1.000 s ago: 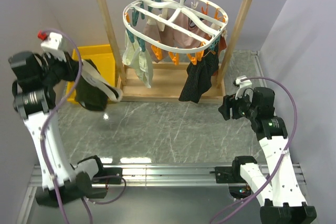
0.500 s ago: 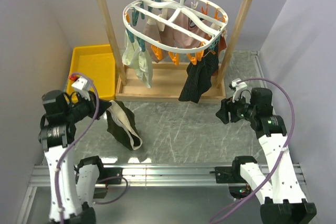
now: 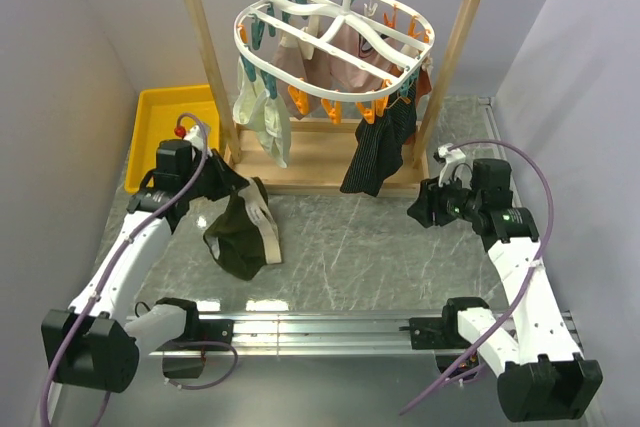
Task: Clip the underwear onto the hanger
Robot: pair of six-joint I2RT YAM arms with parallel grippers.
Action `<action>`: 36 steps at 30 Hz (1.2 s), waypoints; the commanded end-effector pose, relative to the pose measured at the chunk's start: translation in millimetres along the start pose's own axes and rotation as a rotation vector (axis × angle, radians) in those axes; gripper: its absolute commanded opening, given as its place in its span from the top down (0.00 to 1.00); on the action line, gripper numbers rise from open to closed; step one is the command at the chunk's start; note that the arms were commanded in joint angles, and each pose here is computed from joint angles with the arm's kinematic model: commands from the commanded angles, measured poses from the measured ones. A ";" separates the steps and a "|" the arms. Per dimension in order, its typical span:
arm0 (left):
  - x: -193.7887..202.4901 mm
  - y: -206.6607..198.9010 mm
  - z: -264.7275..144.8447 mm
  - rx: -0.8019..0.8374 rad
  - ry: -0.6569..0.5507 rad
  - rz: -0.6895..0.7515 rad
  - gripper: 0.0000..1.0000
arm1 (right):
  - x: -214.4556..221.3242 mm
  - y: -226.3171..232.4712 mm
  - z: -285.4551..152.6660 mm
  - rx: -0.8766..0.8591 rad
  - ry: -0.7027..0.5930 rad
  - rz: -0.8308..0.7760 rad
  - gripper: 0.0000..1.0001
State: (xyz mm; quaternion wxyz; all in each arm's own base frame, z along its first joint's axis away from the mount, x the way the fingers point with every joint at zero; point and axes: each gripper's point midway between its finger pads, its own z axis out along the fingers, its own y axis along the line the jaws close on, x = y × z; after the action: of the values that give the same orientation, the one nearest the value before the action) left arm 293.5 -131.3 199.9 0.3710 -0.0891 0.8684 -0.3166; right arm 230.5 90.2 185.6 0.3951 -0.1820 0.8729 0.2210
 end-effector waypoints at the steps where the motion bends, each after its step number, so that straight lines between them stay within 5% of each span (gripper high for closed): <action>1: -44.6 -29.9 4.7 0.080 -0.155 -0.159 1.00 | -21.3 9.0 11.1 -0.062 -0.066 0.015 0.47; 7: -34.3 -16.2 15.9 0.050 -0.137 -0.256 0.98 | -18.4 52.4 51.2 -0.189 -0.016 -0.017 0.52; 12: -15.6 -1.9 17.2 0.049 -0.101 -0.288 0.49 | -8.4 99.1 82.0 -0.293 0.087 -0.081 0.54; 16: -18.5 9.2 10.1 0.029 -0.121 -0.298 0.37 | -4.3 140.1 113.1 -0.378 0.193 -0.053 0.57; 26: -38.1 25.9 -9.5 0.021 -0.166 -0.158 0.35 | 19.9 216.3 169.5 -0.472 0.312 -0.041 0.56; 36: -45.4 -1.9 -19.4 0.159 -0.115 0.119 0.33 | 46.8 233.0 224.3 -0.431 0.413 0.019 0.55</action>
State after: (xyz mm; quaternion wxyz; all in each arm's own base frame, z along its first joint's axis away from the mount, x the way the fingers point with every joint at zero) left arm 312.6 -98.8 213.2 0.4135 -0.1032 0.8360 -0.3455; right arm 202.1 376.2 60.1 0.1302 -0.3144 0.8727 0.3502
